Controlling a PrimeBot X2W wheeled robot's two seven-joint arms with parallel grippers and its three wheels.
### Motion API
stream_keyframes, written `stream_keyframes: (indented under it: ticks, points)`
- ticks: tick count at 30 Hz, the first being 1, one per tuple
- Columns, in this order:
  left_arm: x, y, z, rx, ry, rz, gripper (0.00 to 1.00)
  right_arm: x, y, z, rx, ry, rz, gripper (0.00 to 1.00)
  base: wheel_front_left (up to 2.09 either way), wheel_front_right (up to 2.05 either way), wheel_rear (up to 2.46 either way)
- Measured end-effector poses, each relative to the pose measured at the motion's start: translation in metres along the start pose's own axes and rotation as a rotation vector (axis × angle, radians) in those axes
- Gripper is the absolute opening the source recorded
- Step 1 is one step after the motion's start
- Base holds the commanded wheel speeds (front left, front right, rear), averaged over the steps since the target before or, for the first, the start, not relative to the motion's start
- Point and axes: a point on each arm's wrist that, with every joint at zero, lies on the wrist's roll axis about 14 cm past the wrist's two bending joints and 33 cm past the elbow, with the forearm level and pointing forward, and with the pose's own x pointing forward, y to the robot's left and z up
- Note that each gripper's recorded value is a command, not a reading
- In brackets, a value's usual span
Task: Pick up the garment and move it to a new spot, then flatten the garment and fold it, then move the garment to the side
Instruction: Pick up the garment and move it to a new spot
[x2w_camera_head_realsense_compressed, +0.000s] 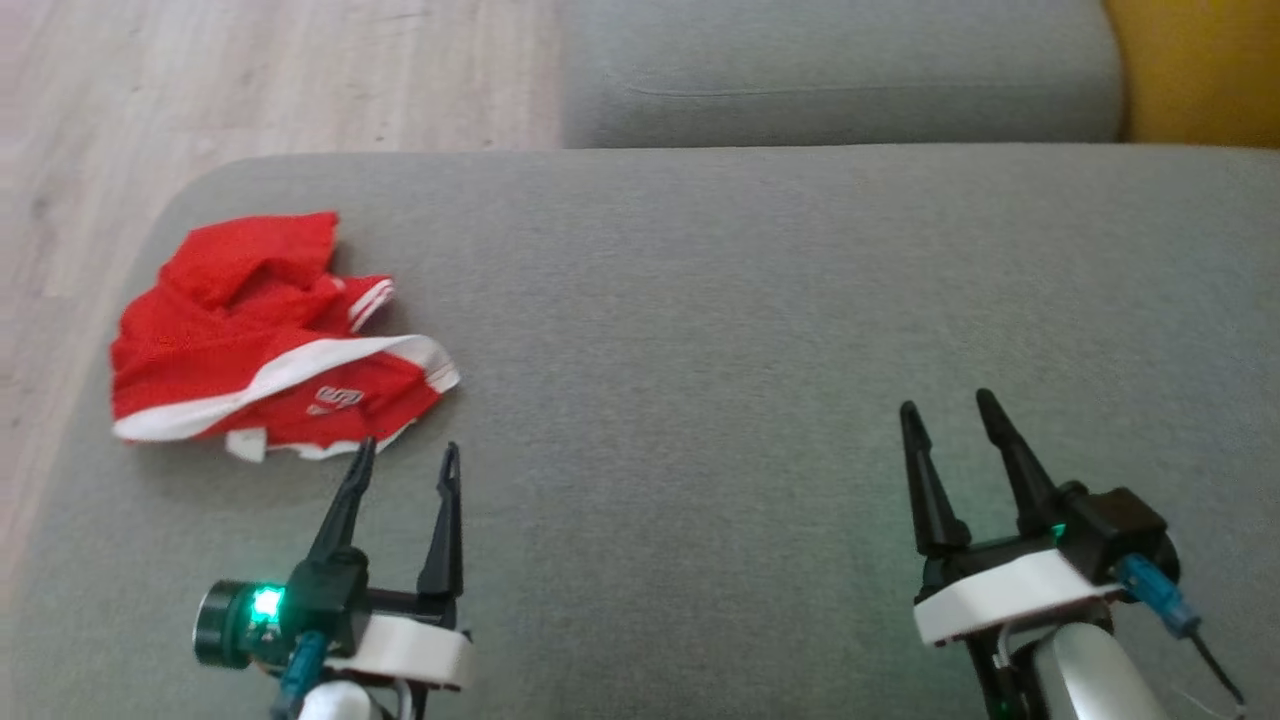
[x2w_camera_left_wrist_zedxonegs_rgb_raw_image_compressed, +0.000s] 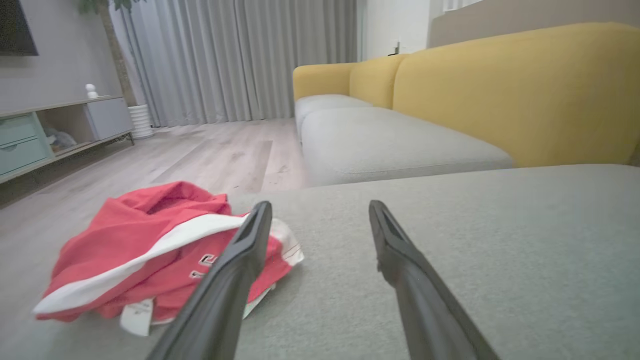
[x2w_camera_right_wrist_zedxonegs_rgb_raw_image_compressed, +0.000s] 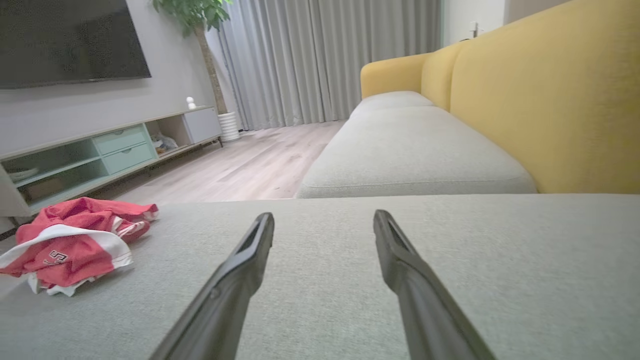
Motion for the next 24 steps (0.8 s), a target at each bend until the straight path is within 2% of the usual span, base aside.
stream_keyframes:
  ticks: [12, 18, 24]
  points:
    - [-0.048, 0.06, -0.013, -0.005, 0.038, 0.213, 1.0, 0.016, 0.071, -0.004, 0.001, 0.014, 0.22, 1.0, 0.0, 0.0, 0.0]
    - [-0.074, 0.082, -0.008, -0.011, 0.015, 0.303, 1.0, 0.016, 0.118, -0.006, 0.004, 0.023, 0.361, 1.0, 0.0, 0.0, 0.0]
    - [-0.105, 0.091, -0.022, -0.027, 0.049, 0.364, 1.0, 0.013, 0.145, -0.005, 0.014, 0.026, 0.442, 1.0, 0.0, 0.0, 0.0]
